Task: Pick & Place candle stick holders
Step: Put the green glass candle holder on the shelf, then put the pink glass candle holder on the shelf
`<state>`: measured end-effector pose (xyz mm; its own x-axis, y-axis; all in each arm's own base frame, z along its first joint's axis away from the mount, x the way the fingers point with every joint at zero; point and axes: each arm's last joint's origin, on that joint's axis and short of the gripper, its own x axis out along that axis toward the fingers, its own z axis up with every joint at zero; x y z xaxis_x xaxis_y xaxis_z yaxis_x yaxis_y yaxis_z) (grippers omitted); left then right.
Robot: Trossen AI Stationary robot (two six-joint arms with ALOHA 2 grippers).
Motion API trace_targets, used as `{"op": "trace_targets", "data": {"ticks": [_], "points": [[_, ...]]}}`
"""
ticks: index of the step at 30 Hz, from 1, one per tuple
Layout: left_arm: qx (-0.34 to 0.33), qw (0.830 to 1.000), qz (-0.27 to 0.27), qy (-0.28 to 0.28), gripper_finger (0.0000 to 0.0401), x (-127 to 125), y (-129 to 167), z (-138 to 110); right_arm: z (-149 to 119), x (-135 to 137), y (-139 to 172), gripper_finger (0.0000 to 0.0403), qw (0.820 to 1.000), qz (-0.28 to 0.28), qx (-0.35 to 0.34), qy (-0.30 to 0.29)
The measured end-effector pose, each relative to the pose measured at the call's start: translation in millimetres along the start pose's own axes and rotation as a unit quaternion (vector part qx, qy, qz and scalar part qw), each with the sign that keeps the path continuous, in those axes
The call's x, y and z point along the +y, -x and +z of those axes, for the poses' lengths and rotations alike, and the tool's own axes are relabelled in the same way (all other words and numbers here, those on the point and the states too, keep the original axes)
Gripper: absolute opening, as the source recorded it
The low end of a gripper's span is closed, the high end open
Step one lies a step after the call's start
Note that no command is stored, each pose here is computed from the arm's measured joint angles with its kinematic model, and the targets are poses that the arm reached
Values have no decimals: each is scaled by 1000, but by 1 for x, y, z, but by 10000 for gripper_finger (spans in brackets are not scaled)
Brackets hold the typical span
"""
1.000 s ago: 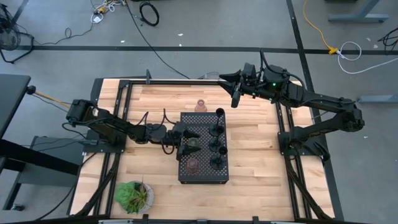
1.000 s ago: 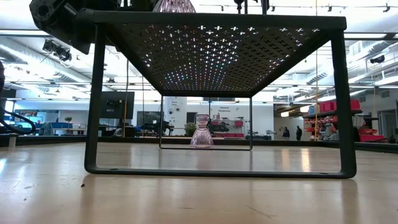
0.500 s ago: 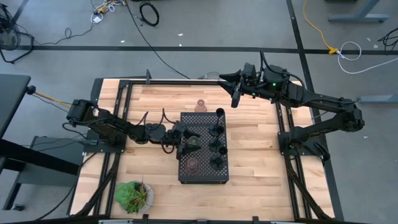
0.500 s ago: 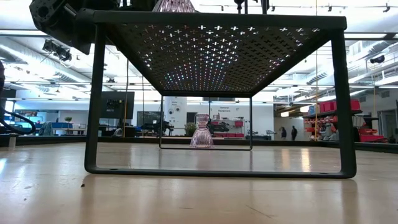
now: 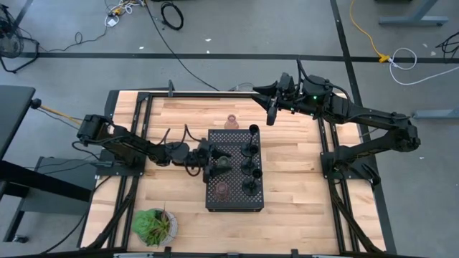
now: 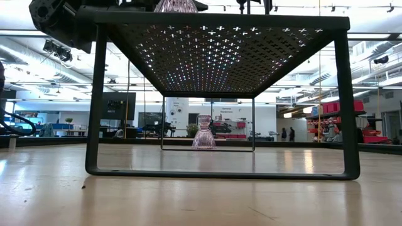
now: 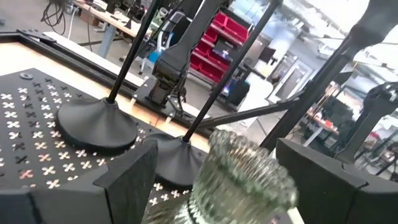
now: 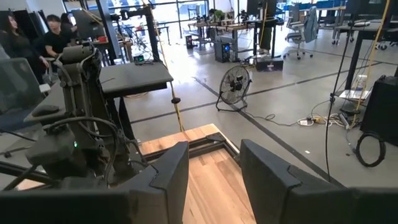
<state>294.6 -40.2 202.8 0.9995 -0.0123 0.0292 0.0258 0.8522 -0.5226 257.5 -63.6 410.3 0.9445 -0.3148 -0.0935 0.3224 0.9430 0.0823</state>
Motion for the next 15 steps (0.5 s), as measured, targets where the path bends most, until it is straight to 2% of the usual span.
{"op": "trace_targets", "data": {"ticks": [15], "points": [[-59, 998, -32, 19, 326, -7, 1, 13, -1, 0, 0, 143, 1000, 0, 3, 2]]}}
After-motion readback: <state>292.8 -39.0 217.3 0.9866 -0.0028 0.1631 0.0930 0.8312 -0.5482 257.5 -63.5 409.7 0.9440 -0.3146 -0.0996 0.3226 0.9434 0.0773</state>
